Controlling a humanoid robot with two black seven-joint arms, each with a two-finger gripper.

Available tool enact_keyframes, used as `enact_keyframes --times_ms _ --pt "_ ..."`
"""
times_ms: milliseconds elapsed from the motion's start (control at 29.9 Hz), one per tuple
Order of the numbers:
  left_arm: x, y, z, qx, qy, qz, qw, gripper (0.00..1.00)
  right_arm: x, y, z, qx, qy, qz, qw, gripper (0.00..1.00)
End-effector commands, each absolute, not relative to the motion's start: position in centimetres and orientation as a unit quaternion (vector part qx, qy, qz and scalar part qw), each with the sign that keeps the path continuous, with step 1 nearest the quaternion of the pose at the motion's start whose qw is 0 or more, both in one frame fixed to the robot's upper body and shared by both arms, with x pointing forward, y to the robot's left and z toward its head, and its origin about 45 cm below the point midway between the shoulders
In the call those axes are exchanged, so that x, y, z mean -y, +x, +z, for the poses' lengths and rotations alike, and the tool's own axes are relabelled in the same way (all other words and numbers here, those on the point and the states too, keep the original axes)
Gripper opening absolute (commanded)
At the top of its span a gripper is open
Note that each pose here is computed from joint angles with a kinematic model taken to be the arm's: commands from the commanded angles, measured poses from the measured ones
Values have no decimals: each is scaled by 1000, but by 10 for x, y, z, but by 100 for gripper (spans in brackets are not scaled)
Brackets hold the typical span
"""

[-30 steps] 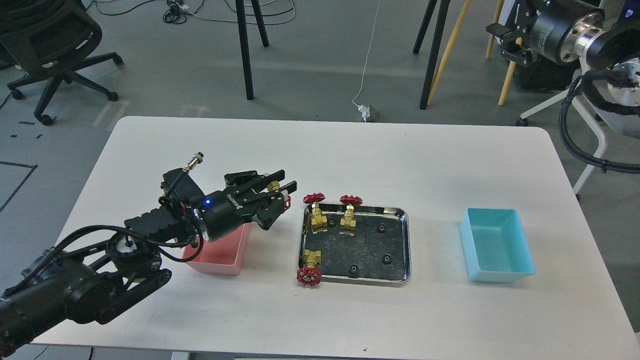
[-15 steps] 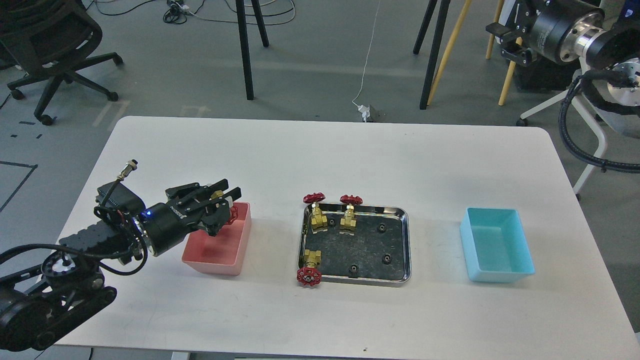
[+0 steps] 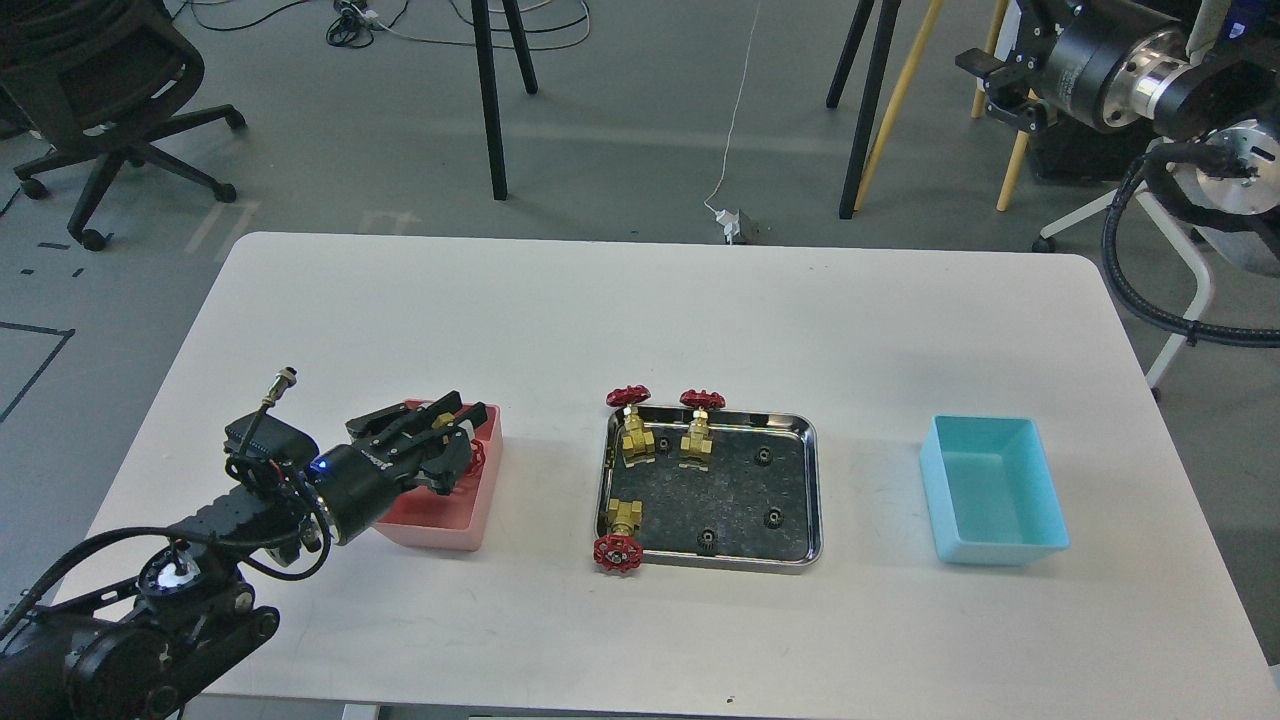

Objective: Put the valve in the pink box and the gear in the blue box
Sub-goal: 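Lower the valve into the pink box and open the left gripper, then withdraw the left arm and bring the right gripper over the tray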

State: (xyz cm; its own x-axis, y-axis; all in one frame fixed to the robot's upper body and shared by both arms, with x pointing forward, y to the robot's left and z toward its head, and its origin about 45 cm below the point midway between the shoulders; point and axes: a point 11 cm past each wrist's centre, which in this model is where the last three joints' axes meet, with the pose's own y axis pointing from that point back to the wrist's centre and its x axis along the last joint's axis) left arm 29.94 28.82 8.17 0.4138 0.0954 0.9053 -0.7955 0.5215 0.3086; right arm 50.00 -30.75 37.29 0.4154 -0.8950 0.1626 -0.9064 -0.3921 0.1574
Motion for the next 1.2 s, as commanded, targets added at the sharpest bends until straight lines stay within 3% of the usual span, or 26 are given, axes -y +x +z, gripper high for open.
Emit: enact_keyframes --times_ms 0,167,501,668,802,969,1170 --pt "-290 299 81 450 388 305 744 22 307 500 374 539 835 27 110 99" --pt "-294 290 77 449 389 315 740 49 307 500 374 539 834 26 111 99" --pt "-300 284 76 448 388 331 735 69 305 500 374 537 836 27 111 99" --pt "-309 302 97 435 369 395 720 79 303 500 377 535 837 29 109 99" --pt "-320 342 150 421 323 470 705 89 300 497 375 524 844 28 111 99" --pt "-341 405 235 333 239 587 698 90 295 477 351 467 866 46 174 99" --pt "-367 449 340 170 75 648 739 91 314 424 318 363 883 81 288 99"
